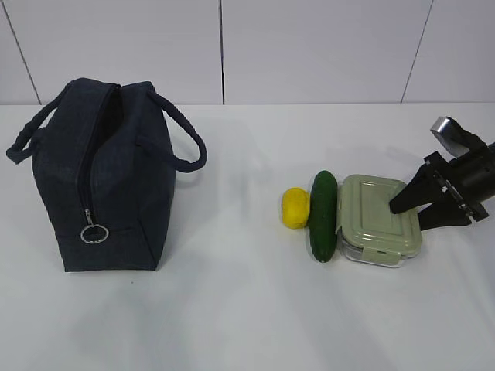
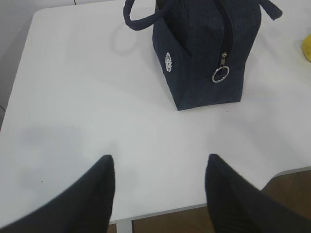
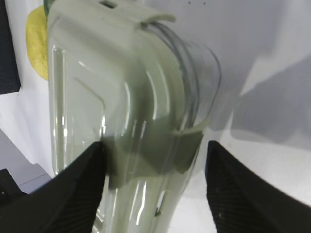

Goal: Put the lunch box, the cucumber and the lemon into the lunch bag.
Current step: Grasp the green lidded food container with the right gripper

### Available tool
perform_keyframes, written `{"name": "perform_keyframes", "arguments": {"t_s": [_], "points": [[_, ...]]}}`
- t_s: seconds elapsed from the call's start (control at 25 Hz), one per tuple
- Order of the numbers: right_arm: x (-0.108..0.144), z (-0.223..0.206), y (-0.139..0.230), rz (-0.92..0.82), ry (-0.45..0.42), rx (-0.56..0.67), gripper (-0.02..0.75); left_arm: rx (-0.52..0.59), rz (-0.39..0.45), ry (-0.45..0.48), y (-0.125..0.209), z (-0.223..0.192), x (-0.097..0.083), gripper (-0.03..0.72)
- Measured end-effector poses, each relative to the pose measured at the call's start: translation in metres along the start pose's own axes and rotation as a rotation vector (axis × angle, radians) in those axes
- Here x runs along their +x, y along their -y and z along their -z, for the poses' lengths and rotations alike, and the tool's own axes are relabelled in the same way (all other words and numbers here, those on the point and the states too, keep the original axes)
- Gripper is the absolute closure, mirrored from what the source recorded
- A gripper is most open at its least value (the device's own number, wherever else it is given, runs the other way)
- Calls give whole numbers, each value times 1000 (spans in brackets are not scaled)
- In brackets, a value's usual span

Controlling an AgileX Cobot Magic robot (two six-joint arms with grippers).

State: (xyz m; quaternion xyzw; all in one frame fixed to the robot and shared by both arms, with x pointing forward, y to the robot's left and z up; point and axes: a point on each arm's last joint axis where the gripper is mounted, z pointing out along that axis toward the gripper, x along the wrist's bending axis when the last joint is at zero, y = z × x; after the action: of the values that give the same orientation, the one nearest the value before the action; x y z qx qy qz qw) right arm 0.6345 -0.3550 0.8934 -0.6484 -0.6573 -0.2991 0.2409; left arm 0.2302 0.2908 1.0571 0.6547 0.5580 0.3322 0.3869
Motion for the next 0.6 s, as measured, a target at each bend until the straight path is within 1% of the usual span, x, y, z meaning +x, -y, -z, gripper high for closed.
{"name": "perform_keyframes", "arguments": {"t_s": [0.6], "points": [[1,0,0,-28,3,8,246,0,0,0,0,0,0,263]]}}
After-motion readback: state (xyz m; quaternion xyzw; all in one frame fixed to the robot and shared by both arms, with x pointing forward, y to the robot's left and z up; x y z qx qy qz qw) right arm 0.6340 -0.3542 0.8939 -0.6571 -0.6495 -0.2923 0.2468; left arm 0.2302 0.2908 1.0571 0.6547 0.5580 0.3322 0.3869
